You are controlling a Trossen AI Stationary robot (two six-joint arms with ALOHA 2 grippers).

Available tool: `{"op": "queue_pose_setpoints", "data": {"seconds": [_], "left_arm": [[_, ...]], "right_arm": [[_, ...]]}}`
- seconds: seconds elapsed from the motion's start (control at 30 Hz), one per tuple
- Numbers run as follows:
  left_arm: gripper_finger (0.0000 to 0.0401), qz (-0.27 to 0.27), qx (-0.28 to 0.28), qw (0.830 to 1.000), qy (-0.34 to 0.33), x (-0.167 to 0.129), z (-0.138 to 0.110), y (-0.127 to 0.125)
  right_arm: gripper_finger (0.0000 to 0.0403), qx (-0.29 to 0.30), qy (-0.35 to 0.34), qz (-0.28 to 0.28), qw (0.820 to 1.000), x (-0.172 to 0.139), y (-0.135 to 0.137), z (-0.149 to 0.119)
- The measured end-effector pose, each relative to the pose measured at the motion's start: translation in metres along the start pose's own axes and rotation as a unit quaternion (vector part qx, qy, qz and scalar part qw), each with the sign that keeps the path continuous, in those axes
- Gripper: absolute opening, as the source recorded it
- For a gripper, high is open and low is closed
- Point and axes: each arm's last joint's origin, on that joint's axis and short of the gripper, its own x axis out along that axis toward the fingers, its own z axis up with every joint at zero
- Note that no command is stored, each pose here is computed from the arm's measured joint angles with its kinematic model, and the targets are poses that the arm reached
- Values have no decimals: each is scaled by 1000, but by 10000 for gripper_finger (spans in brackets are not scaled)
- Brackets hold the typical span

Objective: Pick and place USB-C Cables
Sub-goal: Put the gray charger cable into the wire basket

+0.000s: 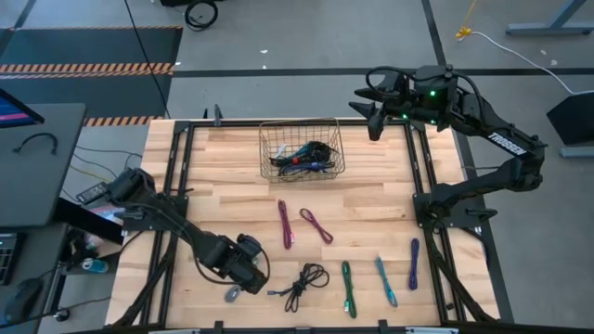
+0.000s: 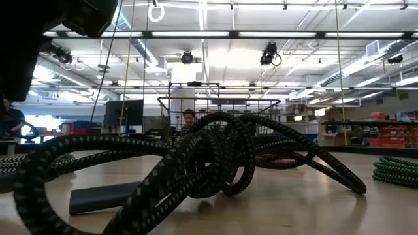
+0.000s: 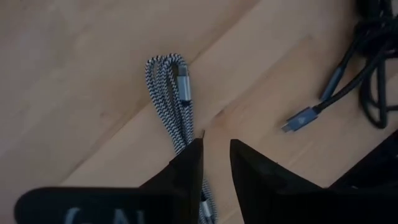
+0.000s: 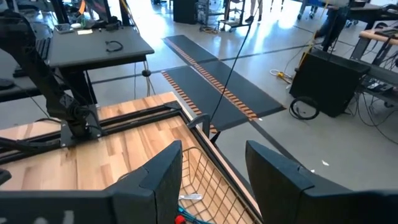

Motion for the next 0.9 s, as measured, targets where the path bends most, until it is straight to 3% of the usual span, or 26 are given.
{"op": "queue_pose_setpoints", "data": {"seconds": [0.37, 0.73, 0.9], "left_arm": [[92, 8, -24, 1000, 0, 0, 3, 2], [177, 26, -19, 999, 3, 0, 3, 5], [192, 28, -20, 999, 12, 2, 2, 5]], "right_arm": [[181, -2, 2, 27, 1000, 0, 2, 0], [181, -14, 2, 27, 1000, 0, 2, 0], [181, -15, 2, 27, 1000, 0, 2, 0]]}}
